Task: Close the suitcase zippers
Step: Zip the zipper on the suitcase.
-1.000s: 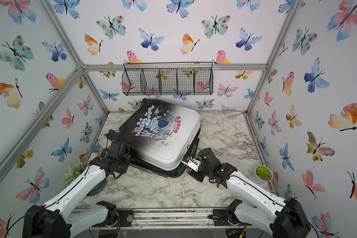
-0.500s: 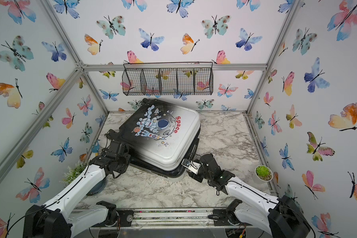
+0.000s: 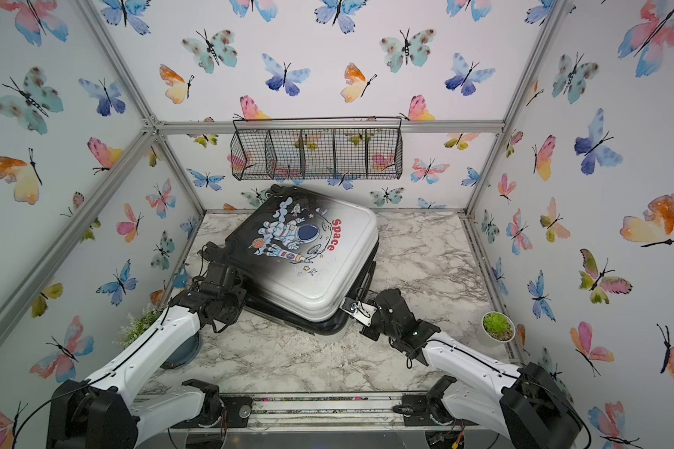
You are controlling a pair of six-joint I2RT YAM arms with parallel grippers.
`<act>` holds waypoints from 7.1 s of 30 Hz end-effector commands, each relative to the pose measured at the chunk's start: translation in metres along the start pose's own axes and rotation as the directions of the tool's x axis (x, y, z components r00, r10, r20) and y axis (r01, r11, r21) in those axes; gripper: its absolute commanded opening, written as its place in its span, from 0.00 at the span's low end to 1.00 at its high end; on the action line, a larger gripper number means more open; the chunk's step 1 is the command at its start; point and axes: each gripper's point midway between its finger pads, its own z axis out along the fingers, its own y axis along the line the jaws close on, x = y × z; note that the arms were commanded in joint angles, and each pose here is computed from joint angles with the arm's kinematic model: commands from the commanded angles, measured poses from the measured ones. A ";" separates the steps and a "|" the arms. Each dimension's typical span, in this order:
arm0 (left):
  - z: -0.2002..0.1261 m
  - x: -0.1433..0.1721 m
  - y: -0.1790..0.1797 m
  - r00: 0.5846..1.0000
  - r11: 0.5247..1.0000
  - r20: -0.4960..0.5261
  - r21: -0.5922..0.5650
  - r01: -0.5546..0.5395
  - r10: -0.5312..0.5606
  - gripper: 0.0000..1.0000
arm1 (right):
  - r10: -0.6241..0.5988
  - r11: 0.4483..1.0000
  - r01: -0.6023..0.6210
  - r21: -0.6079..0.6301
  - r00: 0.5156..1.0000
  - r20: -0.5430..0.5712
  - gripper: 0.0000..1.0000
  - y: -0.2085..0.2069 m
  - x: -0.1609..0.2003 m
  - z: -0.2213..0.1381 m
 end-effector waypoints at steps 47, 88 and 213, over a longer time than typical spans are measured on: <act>-0.025 0.005 -0.044 0.999 0.980 -0.030 0.201 0.019 -0.013 0.00 | 0.213 0.949 -0.185 -0.256 0.973 0.087 0.04 0.023 -0.083 -0.046; -0.051 0.034 -0.017 0.997 0.982 -0.038 0.173 0.080 -0.074 0.39 | 0.306 0.951 -0.308 0.000 0.944 -0.128 0.04 -0.018 -0.055 -0.057; -0.036 0.047 -0.086 -0.398 -0.489 0.283 0.516 -0.704 0.872 0.81 | 0.453 0.858 -0.321 0.402 0.841 -0.295 0.03 -0.293 0.092 -0.031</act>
